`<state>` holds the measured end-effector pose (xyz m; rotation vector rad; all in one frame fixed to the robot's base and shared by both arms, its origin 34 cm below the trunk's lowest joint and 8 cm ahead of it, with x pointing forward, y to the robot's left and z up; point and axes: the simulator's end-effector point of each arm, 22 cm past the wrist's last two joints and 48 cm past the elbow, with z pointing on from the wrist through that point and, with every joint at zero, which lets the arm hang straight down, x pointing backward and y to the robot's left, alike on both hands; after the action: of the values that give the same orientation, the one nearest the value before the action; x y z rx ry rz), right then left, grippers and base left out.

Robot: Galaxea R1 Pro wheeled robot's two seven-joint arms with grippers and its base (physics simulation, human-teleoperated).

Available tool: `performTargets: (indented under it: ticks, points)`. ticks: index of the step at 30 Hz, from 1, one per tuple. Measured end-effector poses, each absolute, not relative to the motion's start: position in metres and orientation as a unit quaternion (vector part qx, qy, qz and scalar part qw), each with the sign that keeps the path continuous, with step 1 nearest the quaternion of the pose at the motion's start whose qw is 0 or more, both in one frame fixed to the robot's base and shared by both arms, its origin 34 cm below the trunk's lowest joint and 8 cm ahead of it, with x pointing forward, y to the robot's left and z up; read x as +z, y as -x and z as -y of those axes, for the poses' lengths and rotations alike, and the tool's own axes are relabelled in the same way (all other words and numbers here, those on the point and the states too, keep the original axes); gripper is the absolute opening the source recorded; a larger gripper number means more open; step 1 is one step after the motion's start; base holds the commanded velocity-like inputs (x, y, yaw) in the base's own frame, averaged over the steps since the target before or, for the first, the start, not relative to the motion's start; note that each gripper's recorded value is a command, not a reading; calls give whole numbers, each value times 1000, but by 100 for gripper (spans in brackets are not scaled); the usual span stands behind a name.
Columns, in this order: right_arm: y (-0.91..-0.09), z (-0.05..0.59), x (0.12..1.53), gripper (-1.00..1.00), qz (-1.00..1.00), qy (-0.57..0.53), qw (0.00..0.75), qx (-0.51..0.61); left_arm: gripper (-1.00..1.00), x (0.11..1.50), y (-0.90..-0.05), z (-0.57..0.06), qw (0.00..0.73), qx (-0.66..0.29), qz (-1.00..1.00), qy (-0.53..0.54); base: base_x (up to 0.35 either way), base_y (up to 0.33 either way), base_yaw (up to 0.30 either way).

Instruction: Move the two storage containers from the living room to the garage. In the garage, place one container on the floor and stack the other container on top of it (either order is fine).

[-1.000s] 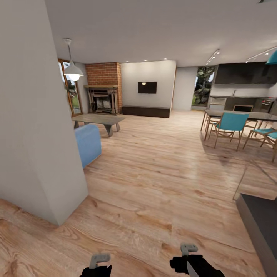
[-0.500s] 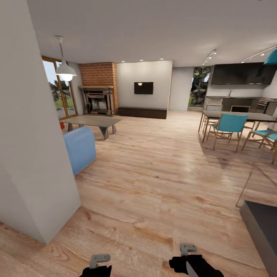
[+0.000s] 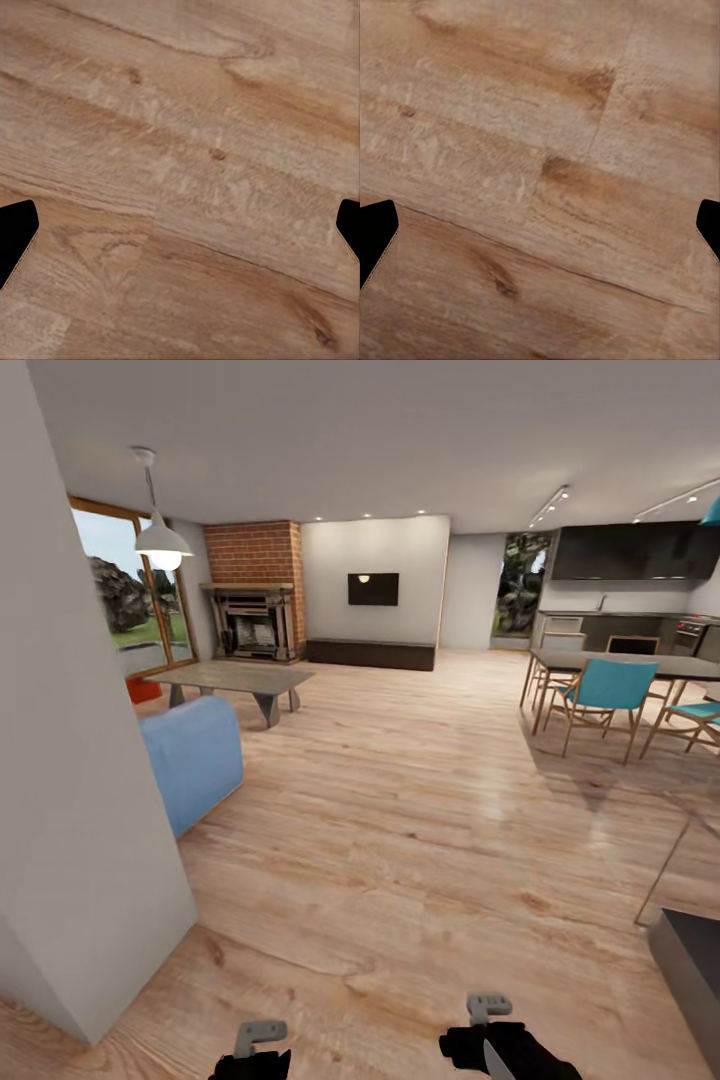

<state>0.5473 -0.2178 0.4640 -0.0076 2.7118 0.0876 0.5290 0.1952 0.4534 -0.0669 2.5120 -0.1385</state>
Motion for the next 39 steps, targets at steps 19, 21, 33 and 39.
performTargets:
  ticks: [19, 21, 33, 39]
  points:
    - [-547, 218, 464, 100, -977, 3, 212, 32, 100, 453, -529, -193, 307, -54, -950, 25, 343, 0, -11]
    - [-547, 218, 463, 100, -977, 2, 212, 31, 100, 453, -528, -193, 306, -54, -950, 25, 343, 0, -140]
    - [-545, 216, 461, 100, -977, 4, 209, 34, 100, 451, -527, -193, 304, -54, -951, 25, 343, 0, -72]
    - [-546, 217, 462, 100, -977, 4, 210, 34, 100, 451, -527, -193, 305, -54, -951, 25, 343, 0, -49]
